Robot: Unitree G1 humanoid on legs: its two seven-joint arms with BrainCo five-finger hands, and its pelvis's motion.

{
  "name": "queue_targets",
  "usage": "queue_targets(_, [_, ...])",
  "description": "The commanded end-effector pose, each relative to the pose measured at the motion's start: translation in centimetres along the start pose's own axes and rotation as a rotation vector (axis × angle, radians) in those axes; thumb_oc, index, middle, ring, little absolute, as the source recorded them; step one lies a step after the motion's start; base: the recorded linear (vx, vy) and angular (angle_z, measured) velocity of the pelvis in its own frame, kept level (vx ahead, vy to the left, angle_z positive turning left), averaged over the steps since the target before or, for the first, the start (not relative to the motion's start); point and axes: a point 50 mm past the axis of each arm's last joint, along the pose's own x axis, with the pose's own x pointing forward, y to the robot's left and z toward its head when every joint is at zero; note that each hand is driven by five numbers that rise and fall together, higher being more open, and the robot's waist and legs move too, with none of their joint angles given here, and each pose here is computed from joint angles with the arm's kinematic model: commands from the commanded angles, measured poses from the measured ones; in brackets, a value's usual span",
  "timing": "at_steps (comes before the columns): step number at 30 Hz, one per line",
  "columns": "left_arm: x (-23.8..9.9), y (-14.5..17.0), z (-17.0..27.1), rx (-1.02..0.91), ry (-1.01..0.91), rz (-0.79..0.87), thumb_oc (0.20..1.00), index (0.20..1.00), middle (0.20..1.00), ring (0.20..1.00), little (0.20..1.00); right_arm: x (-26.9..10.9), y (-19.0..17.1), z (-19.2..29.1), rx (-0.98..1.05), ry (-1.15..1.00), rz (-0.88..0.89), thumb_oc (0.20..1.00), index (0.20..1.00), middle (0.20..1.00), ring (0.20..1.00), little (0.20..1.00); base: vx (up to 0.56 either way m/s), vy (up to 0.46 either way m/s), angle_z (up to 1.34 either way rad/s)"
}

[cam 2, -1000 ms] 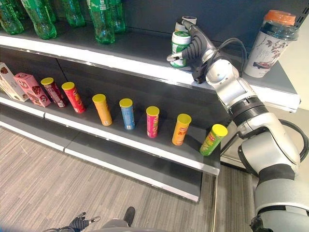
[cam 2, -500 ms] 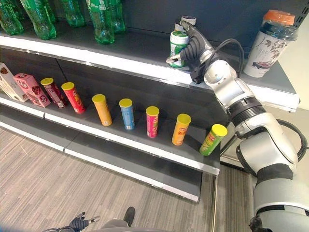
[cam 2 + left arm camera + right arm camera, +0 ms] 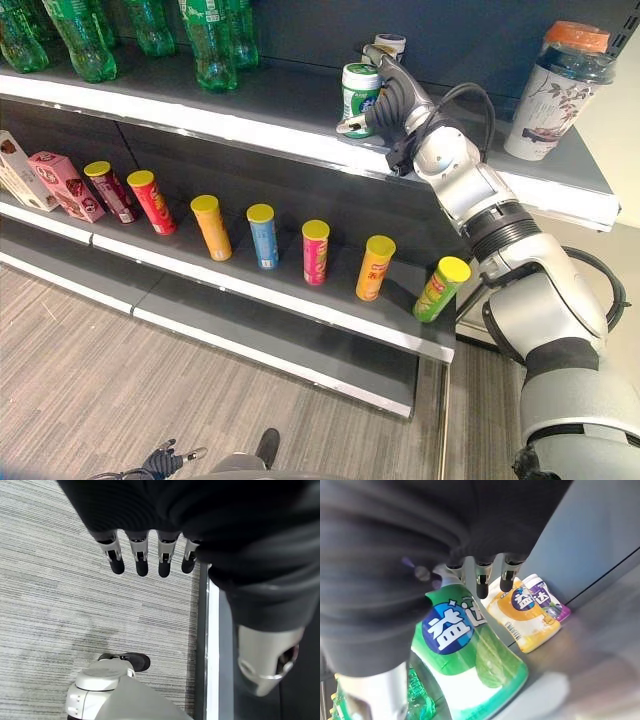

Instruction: Put the goods on the table back onto the shelves and tidy them up.

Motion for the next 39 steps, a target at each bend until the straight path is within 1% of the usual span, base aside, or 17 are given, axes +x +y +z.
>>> queue_targets(1, [0.4, 1.8, 0.7, 0.019, -0.005, 0.058, 1.0, 1.0, 1.0, 1.0, 1.0, 1.1, -6.3, 4.2, -0.097, -0.127, -0.214, 1.0, 1.0, 1.0, 1.0, 1.0, 0.0, 0.0, 0.0])
queue_targets(4, [0.4, 1.8, 0.7, 0.014, -0.003, 0.063, 1.0, 1.0, 1.0, 1.0, 1.0, 0.6, -7.8, 4.8, -0.13, -0.158, -0.279, 1.0, 1.0, 1.0, 1.0, 1.0, 0.0, 0.007, -0.02])
queue_targets(5, [0.3, 1.6, 0.6, 0.003, 0.001, 0.074, 1.0, 1.0, 1.0, 1.0, 1.0, -1.0, -10.5, 6.7, -0.192, -0.26, -0.417, 1.0, 1.0, 1.0, 1.0, 1.0, 0.0, 0.017, -0.12])
queue_targets(9, [0.3, 1.5, 0.3, -0.006, 0.02, 0.087, 1.0, 1.0, 1.0, 1.0, 1.0, -3.7, -12.5, 9.1, -0.249, -0.408, -0.527, 1.0, 1.0, 1.0, 1.0, 1.0, 0.0, 0.009, -0.15])
queue_targets(11, [0.3, 1.6, 0.0, -0.012, 0.035, 0.096, 1.0, 1.0, 1.0, 1.0, 1.0, -5.3, -12.4, 10.5, -0.24, -0.509, -0.519, 1.0, 1.0, 1.0, 1.0, 1.0, 0.0, -0.003, -0.04])
queue_targets(13, [0.3, 1.5, -0.2, 0.0, 0.042, 0.093, 1.0, 1.0, 1.0, 1.0, 1.0, -6.6, -11.7, 11.6, -0.216, -0.593, -0.465, 1.0, 1.0, 1.0, 1.0, 1.0, -0.02, -0.014, -0.17])
queue_targets(17, [0.3, 1.7, 0.2, 0.032, 0.027, 0.077, 1.0, 1.0, 1.0, 1.0, 1.0, -8.8, -8.2, 14.4, -0.222, -0.777, -0.204, 1.0, 1.0, 1.0, 1.0, 1.0, -0.03, -0.02, -0.24])
queue_targets(21, [0.5, 1.9, 1.1, 0.034, -0.009, 0.076, 1.0, 1.0, 1.0, 1.0, 1.0, -9.8, -5.6, 14.9, -0.192, -0.837, -0.02, 1.0, 1.0, 1.0, 1.0, 1.0, -0.02, -0.006, -0.24])
queue_targets(22, [0.4, 1.8, 1.2, 0.033, -0.017, 0.069, 1.0, 1.0, 1.0, 1.0, 1.0, -10.7, -4.0, 14.8, -0.098, -0.859, 0.119, 1.0, 1.0, 1.0, 1.0, 1.0, -0.03, 0.001, -0.15])
queue_targets(24, [0.4, 1.7, 1.3, 0.037, -0.022, 0.063, 1.0, 1.0, 1.0, 1.0, 1.0, -11.2, -3.2, 14.3, -0.034, -0.857, 0.176, 1.0, 1.0, 1.0, 1.0, 1.0, -0.02, 0.004, -0.15])
queue_targets(27, [0.4, 1.0, 1.8, 0.045, -0.053, 0.036, 1.0, 1.0, 1.0, 1.0, 1.0, -11.9, -1.7, 12.7, 0.105, -0.807, 0.287, 1.0, 1.0, 1.0, 1.0, 1.0, -0.02, 0.006, -0.13])
queue_targets(29, [0.2, -0.4, 2.1, 0.049, -0.082, -0.021, 1.0, 1.0, 1.0, 1.0, 1.0, -14.1, 3.1, 7.0, 0.404, -0.553, 0.474, 1.0, 1.0, 1.0, 1.0, 1.0, -0.05, 0.015, -0.09])
queue_targets(31, [0.2, -0.4, 2.3, 0.06, -0.093, -0.03, 1.0, 1.0, 1.0, 1.0, 1.0, -15.7, 7.1, 3.6, 0.566, -0.359, 0.606, 1.0, 1.0, 1.0, 1.0, 1.0, -0.06, 0.01, -0.25])
queue_targets(34, [0.3, -0.4, 2.8, 0.064, -0.11, -0.04, 1.0, 1.0, 1.0, 1.0, 1.0, -18.6, 13.1, -0.6, 0.667, -0.083, 0.769, 1.0, 1.0, 1.0, 1.0, 1.0, -0.04, 0.018, -0.31])
queue_targets(36, [0.3, -0.6, 3.2, 0.083, -0.121, -0.052, 1.0, 1.0, 1.0, 1.0, 1.0, -20.4, 17.3, -3.0, 0.683, 0.095, 0.805, 1.0, 1.0, 1.0, 1.0, 1.0, -0.02, 0.023, -0.17])
queue_targets(38, [0.3, -0.7, 3.3, 0.081, -0.124, -0.051, 1.0, 1.0, 1.0, 1.0, 1.0, -20.6, 18.3, -3.3, 0.68, 0.12, 0.811, 1.0, 1.0, 1.0, 1.0, 1.0, 0.0, 0.006, -0.02])
queue_targets(39, [0.4, -0.7, 3.6, 0.107, -0.127, -0.054, 1.0, 1.0, 1.0, 1.0, 1.0, -20.9, 20.5, -3.2, 0.68, 0.156, 0.849, 1.0, 1.0, 1.0, 1.0, 1.0, 0.0, 0.0, 0.0])
